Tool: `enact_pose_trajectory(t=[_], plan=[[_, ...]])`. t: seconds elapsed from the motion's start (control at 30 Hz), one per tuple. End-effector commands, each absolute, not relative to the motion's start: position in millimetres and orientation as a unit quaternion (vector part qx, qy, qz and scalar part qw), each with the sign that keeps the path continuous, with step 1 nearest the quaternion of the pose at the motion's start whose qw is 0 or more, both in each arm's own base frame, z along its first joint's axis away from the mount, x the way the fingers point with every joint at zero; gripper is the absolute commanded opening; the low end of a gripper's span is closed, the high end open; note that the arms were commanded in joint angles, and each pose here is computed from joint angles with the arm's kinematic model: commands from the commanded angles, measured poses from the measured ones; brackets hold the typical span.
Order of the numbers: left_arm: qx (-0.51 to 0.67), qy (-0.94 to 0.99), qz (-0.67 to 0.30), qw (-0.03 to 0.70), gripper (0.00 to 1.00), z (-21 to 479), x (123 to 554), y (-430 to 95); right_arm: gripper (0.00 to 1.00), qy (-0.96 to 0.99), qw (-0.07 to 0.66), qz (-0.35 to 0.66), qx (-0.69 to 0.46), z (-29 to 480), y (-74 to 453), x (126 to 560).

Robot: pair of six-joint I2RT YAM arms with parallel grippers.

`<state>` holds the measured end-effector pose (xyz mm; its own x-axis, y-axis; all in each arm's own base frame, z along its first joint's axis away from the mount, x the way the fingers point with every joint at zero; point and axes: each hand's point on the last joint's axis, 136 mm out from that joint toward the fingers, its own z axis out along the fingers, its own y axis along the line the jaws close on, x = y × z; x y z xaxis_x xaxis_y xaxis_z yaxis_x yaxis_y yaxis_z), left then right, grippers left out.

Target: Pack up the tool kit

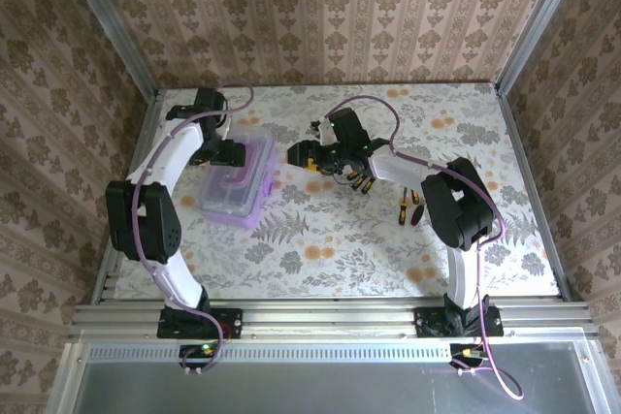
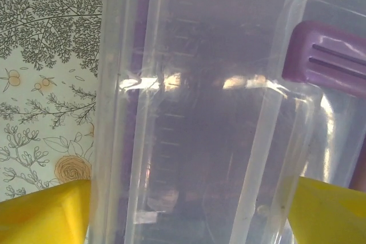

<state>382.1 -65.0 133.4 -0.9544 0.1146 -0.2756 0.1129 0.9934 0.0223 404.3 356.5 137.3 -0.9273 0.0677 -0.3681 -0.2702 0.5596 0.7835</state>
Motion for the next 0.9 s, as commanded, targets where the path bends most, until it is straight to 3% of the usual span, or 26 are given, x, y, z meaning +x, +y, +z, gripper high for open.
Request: enact_pose_trajectory(t=[0.0,0.23,0.43,0.57,0.67,0.7,0.87], plan=[[0.071,0.993,-0.009,0.094,0.83,115,370,-62,0.78,0.856,0.185,0.478,-0.072,153,358,397],[0.055,0.993,-0.058,0.091,0.51,114,365,-70,0.78,0.85,0.186,0.487,-0.071,158,360,398],[0.042,0.989,-0.106,0.098,0.48,121,363,-84,0.78,0.839,0.184,0.507,-0.071,168,367,397],[0.03,0.988,-0.108,0.105,0.52,127,362,-85,0.78,0.835,0.18,0.514,-0.077,172,377,395],[0.029,0.989,-0.063,0.132,0.76,143,365,-72,0.78,0.835,0.179,0.515,-0.078,171,380,395],[0.028,0.988,-0.039,0.144,0.79,152,366,-64,0.78,0.836,0.177,0.514,-0.079,168,380,394],[0.036,0.988,0.043,0.146,0.83,166,371,-37,0.78,0.837,0.174,0.512,-0.078,164,380,394]])
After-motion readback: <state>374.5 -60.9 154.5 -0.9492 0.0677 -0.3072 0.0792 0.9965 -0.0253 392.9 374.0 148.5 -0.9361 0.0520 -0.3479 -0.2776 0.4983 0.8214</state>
